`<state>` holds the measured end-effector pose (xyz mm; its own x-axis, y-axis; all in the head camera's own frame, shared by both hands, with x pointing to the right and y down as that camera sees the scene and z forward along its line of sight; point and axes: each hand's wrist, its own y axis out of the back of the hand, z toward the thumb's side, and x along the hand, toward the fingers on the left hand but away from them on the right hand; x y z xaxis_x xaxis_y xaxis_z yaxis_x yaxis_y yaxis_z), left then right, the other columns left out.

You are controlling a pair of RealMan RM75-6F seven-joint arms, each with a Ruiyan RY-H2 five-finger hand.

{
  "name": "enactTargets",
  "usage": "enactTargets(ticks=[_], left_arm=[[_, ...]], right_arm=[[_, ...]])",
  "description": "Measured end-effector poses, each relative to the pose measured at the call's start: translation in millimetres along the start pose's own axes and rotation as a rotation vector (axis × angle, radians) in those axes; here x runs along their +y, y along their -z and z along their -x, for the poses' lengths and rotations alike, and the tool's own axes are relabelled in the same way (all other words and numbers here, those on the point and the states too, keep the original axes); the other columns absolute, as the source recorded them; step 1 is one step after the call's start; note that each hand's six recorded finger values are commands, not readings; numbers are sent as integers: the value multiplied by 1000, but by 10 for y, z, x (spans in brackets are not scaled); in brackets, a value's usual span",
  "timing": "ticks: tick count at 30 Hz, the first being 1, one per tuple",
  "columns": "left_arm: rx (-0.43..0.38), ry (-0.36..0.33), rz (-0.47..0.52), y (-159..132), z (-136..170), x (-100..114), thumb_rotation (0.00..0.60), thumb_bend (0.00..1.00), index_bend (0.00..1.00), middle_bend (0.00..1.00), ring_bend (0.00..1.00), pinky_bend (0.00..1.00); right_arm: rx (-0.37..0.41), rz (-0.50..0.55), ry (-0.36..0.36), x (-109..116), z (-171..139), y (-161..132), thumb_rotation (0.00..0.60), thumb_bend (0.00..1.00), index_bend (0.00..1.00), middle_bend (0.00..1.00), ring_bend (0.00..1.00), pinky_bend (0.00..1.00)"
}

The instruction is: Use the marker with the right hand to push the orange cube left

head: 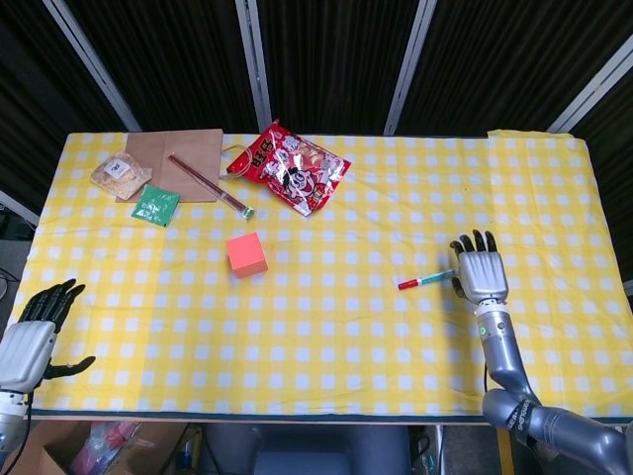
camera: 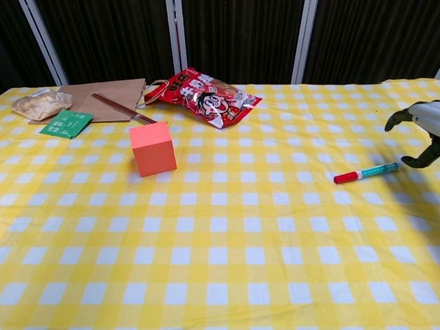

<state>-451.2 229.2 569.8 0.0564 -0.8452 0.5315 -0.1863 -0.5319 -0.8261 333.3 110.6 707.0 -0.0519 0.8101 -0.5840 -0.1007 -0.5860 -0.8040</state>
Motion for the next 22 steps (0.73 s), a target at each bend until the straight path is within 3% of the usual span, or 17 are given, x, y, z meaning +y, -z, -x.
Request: enactTargets(ticks=[7,15,22], left_arm=[[-9,-39,-30,15,27,47,600,18,0,0,0,0],[-21,-128,-83,22,73,133,600,18,0,0,0,0],[-27,-177,-109,16,88,147,600,13,0,0,0,0]], right_arm=[[25,59,27,139,-355,120,600,552,216,119,0,0],[70,75,60,264,-1094,508,600,444,1,1,0,0],[81,146,105,315,-1645,791,600,394,0,0,0,0]])
